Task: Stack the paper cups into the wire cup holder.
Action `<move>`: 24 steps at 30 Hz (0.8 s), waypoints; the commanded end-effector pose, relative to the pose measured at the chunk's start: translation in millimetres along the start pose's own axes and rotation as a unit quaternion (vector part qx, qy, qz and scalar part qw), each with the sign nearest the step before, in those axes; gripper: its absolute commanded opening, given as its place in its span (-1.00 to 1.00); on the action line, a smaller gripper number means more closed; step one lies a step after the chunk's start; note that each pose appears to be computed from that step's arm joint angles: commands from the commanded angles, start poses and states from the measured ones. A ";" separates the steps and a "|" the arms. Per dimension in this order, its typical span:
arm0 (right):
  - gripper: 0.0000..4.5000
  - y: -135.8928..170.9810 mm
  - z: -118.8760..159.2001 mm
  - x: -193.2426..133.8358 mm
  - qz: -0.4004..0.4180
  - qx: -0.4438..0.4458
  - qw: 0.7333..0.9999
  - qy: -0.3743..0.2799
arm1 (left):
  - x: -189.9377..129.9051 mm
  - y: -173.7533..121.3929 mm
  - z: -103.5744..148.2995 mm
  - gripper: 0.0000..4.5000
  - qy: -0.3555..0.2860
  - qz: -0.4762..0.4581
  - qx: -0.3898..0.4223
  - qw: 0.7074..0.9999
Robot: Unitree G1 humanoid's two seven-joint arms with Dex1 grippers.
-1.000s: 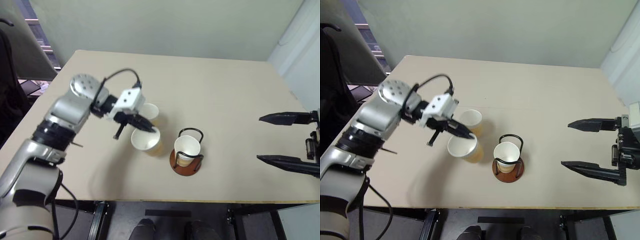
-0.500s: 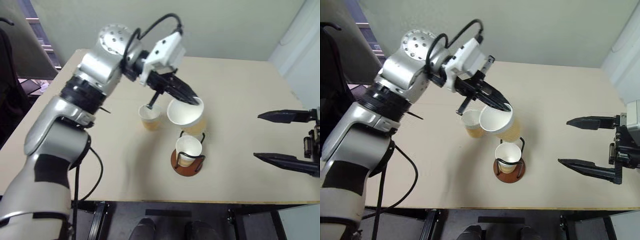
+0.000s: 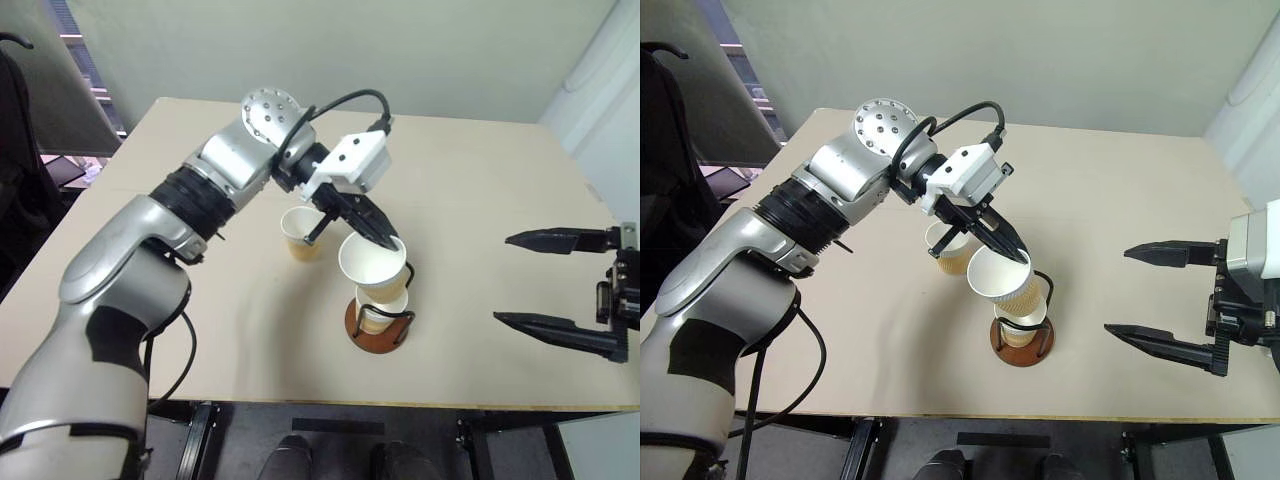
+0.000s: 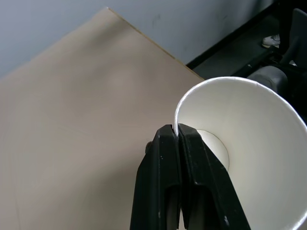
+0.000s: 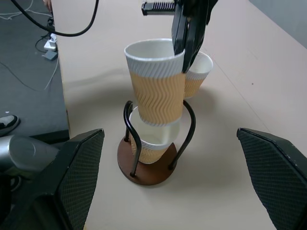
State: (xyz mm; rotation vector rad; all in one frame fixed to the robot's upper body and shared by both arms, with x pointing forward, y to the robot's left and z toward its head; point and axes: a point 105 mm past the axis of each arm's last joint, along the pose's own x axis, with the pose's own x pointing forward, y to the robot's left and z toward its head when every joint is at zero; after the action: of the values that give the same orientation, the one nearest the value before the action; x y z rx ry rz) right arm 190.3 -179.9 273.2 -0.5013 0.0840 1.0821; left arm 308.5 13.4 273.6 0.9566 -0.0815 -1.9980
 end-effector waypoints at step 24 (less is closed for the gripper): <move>1.00 -3.8 2.6 -4.3 -0.013 -0.025 1.000 0.004 | -7.7 18.0 2.3 0.97 0.003 0.041 0.022 0.999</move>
State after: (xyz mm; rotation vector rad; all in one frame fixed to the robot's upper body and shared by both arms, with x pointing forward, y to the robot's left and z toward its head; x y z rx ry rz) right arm 190.0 -184.2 272.3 -0.5134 0.0820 1.0657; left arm 317.4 -0.4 265.9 0.9746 -0.0956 -1.9702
